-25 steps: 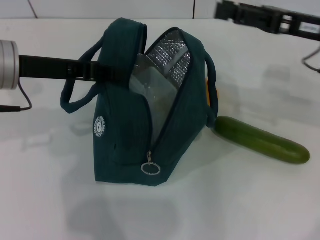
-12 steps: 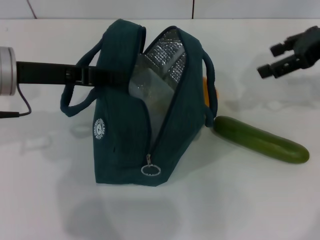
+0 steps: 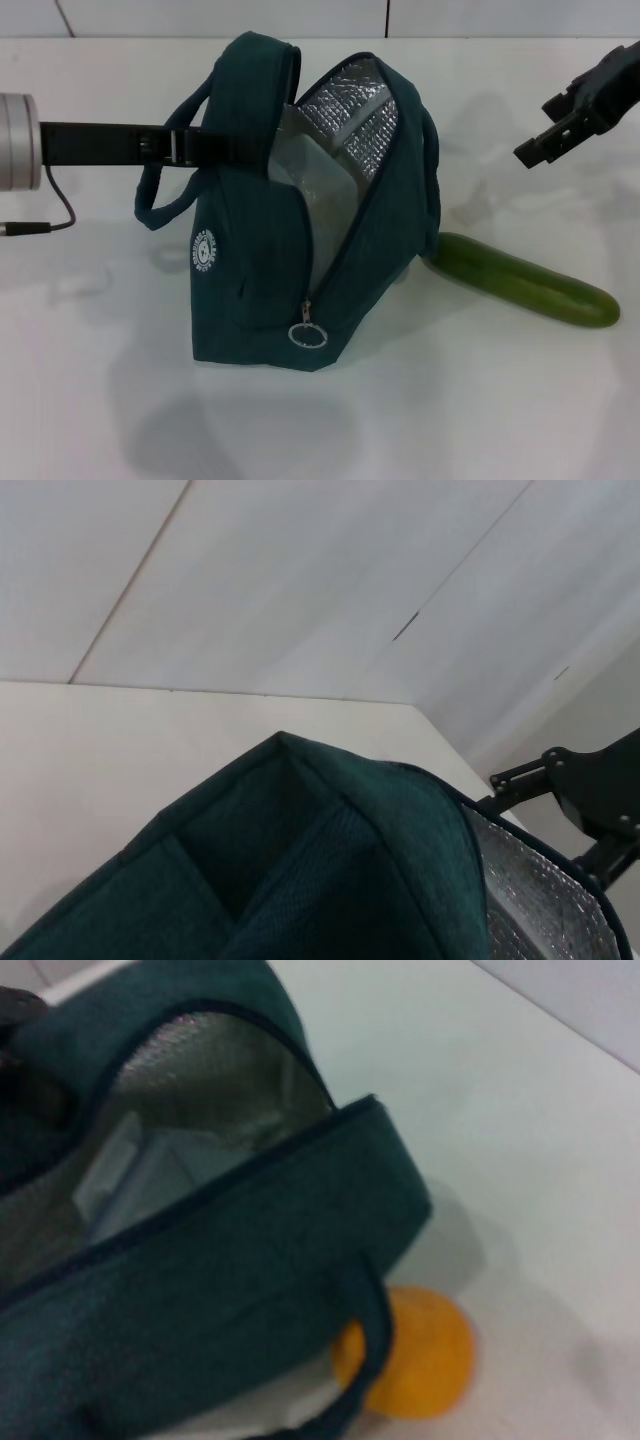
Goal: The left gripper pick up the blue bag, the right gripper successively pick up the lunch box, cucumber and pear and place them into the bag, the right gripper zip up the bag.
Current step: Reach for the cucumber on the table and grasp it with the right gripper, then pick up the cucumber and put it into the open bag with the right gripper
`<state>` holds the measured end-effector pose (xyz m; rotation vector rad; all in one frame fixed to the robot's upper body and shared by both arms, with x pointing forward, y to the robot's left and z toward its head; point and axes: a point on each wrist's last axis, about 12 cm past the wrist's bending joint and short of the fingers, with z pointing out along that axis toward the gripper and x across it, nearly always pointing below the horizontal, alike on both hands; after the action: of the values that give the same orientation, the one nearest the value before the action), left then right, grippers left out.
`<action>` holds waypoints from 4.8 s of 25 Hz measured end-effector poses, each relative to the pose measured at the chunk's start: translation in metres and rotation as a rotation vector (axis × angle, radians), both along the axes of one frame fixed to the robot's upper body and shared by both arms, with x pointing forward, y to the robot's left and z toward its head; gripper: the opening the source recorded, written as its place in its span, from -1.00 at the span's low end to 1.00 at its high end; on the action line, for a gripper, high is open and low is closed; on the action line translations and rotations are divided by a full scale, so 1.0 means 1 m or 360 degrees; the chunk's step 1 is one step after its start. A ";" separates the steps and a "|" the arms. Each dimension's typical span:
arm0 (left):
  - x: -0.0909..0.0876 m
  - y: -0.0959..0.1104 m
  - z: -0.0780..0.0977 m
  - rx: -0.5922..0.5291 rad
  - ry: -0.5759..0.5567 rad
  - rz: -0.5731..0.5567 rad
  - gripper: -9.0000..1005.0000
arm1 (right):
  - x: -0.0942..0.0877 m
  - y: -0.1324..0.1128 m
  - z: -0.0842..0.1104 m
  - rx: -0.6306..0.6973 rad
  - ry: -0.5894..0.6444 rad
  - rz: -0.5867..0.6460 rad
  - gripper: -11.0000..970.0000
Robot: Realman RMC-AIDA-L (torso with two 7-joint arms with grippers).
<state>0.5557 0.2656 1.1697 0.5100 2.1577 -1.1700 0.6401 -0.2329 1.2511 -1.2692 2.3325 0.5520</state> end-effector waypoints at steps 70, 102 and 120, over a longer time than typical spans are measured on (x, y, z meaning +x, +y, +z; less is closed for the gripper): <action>0.011 -0.011 -0.005 -0.0078 -0.0039 -0.0023 -0.90 | -0.014 0.083 -0.090 -0.0593 0.0198 0.0282 0.77; 0.014 -0.013 -0.002 -0.0085 -0.0080 -0.0033 -0.90 | 0.000 0.061 -0.080 -0.0725 0.0109 0.0090 0.19; 0.013 -0.011 -0.008 -0.0113 -0.0053 -0.0032 -0.90 | 0.015 0.034 0.053 0.0085 -0.0453 -0.0154 0.19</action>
<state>0.5689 0.2541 1.1615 0.5176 2.0796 -1.2355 0.6546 -0.1989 1.3040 -1.1230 2.1147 0.3724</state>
